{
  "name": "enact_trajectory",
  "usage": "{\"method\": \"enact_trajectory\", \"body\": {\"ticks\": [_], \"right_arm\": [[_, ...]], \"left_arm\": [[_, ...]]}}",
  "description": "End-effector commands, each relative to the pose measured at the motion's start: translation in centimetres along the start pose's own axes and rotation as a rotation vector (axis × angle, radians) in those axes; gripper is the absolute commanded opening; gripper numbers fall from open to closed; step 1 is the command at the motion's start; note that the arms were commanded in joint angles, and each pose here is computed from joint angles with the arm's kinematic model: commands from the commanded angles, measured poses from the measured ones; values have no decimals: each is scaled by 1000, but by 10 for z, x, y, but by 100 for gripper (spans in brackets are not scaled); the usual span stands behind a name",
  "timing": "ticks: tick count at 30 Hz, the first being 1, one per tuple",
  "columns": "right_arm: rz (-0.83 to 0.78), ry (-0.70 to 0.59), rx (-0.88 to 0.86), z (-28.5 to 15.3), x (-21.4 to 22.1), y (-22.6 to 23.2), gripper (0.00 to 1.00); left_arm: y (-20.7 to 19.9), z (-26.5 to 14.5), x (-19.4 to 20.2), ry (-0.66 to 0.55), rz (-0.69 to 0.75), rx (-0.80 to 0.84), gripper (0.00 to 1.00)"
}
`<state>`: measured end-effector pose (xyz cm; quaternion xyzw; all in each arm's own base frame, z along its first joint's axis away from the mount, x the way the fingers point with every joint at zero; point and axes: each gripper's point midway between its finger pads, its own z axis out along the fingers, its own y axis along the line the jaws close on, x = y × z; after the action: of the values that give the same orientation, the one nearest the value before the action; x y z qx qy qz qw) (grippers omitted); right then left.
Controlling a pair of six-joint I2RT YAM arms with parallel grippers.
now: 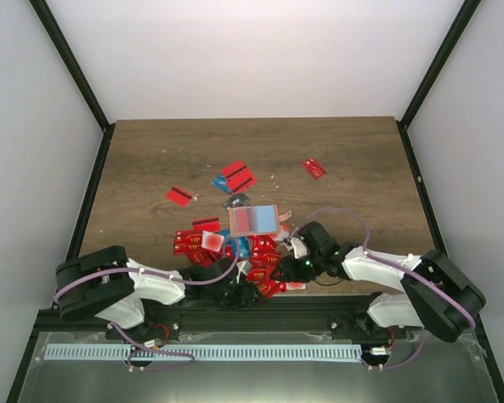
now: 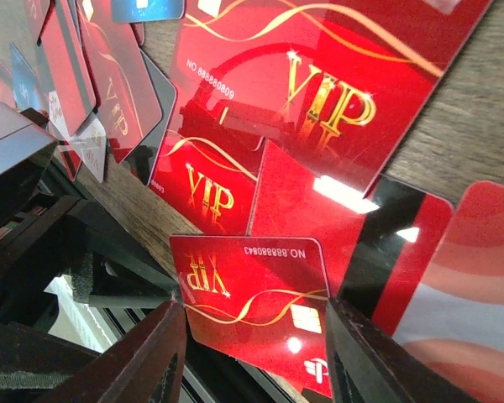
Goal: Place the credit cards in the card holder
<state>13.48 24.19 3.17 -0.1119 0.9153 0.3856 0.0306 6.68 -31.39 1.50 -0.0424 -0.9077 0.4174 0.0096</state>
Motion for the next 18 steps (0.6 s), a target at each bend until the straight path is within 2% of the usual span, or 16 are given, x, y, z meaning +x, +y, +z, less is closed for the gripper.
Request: {"method": "enact_trajectory", "body": {"ticks": [1,18], "right_arm": [[-4,47,16,6,15,-7,48],[-11,79,-17,10,21,1,48]], "left_arm": [[17,5,-10,-63,-30,-52,58],[23,4,-20,-130,-46,-43,53]]}}
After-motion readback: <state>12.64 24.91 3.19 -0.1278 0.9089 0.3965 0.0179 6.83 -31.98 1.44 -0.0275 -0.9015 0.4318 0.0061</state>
